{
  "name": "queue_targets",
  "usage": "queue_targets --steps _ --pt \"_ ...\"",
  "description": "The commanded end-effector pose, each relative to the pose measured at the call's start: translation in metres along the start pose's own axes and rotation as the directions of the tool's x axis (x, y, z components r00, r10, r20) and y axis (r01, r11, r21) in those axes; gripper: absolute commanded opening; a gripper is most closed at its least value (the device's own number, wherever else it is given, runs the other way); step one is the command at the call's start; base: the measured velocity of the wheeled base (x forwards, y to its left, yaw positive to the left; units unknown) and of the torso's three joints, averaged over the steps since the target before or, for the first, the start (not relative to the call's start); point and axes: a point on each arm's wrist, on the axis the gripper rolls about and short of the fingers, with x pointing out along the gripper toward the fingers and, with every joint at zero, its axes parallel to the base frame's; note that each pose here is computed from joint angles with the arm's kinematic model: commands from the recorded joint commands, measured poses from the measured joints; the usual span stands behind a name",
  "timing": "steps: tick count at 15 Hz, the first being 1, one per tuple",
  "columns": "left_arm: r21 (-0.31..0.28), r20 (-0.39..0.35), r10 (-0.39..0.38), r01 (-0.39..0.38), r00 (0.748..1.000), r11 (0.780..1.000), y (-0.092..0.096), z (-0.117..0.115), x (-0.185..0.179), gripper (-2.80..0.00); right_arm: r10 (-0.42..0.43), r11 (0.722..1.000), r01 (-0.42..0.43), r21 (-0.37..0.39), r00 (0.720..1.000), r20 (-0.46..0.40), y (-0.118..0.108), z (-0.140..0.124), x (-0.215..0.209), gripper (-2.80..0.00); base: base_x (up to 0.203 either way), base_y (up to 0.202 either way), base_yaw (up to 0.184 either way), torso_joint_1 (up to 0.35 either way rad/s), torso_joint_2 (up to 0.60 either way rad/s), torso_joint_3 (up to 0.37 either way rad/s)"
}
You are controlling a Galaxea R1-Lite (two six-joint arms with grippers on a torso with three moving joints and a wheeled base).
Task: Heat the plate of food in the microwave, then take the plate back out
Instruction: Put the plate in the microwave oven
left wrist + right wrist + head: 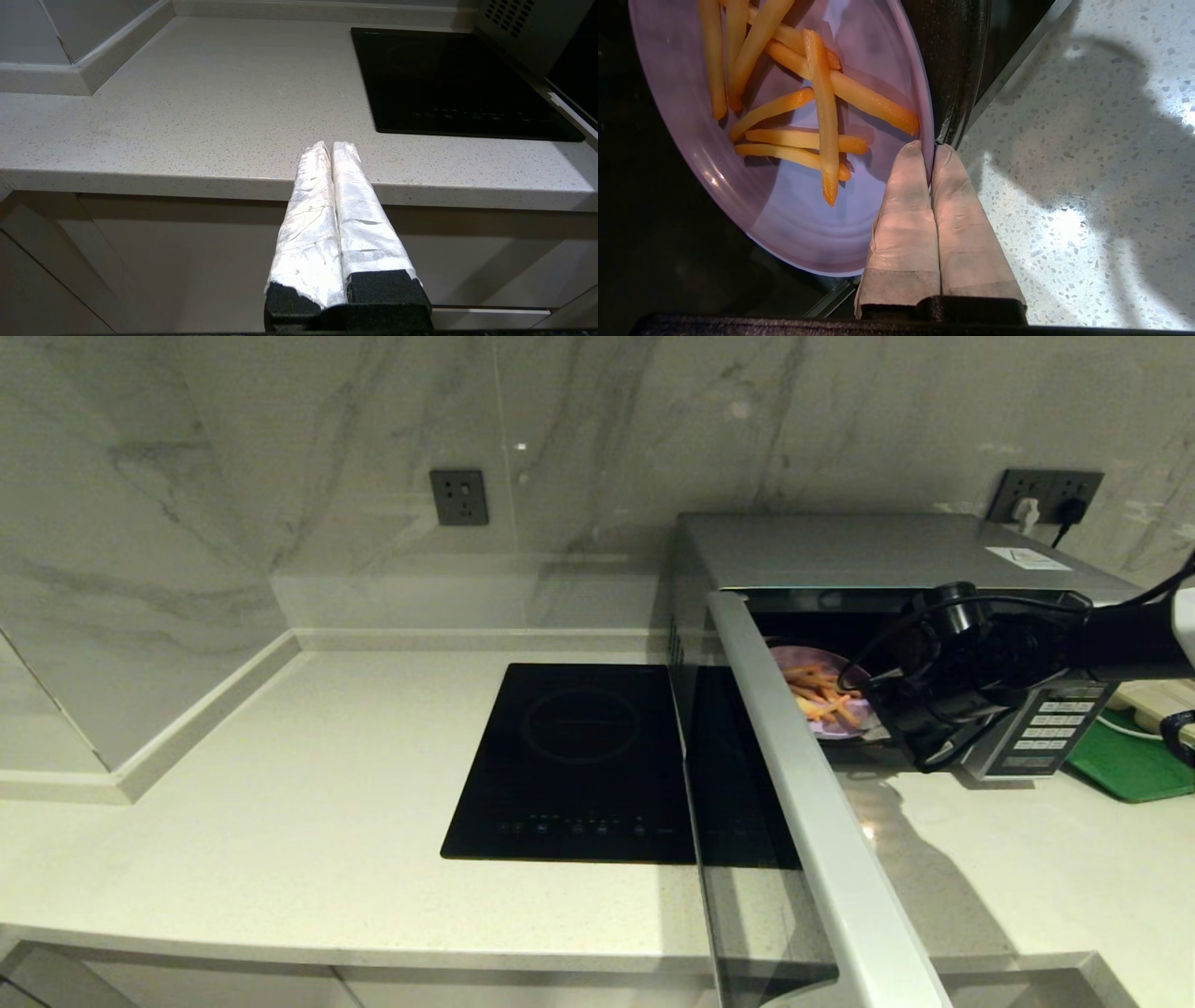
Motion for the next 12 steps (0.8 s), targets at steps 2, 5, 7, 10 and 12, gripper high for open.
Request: queue_targets --steps 2,5,7,10,12 --pt "-0.001 0.000 0.000 0.000 1.000 1.000 0.000 0.000 0.000 -2.80 -0.006 1.000 0.006 -0.005 1.000 0.003 -0.001 0.000 -0.001 0.00 0.000 0.000 0.000 0.000 0.00 0.000" --pt "-0.001 0.000 0.000 0.000 1.000 1.000 0.000 0.000 0.000 -2.80 0.023 1.000 -0.023 -0.009 1.000 0.014 0.003 0.002 -0.014 0.00 0.000 0.000 0.000 0.000 0.00 0.000" --pt "-0.001 0.000 0.000 0.000 1.000 1.000 0.000 0.000 0.000 -2.80 0.045 0.999 -0.045 -0.010 0.999 0.023 0.007 0.004 -0.025 0.00 0.000 0.000 0.000 0.000 0.00 0.000" --pt "0.000 0.000 0.000 0.000 1.000 1.000 0.000 0.000 0.000 -2.80 0.080 0.997 -0.080 -0.012 0.997 0.022 0.008 0.003 -0.050 0.00 0.000 0.000 0.000 0.000 0.00 0.000" --pt "0.000 0.000 0.000 0.000 1.000 1.000 0.000 0.000 0.000 -2.80 0.076 0.997 -0.076 -0.019 0.997 0.002 0.001 -0.001 -0.062 0.00 0.000 0.000 0.000 0.000 0.00 0.000"
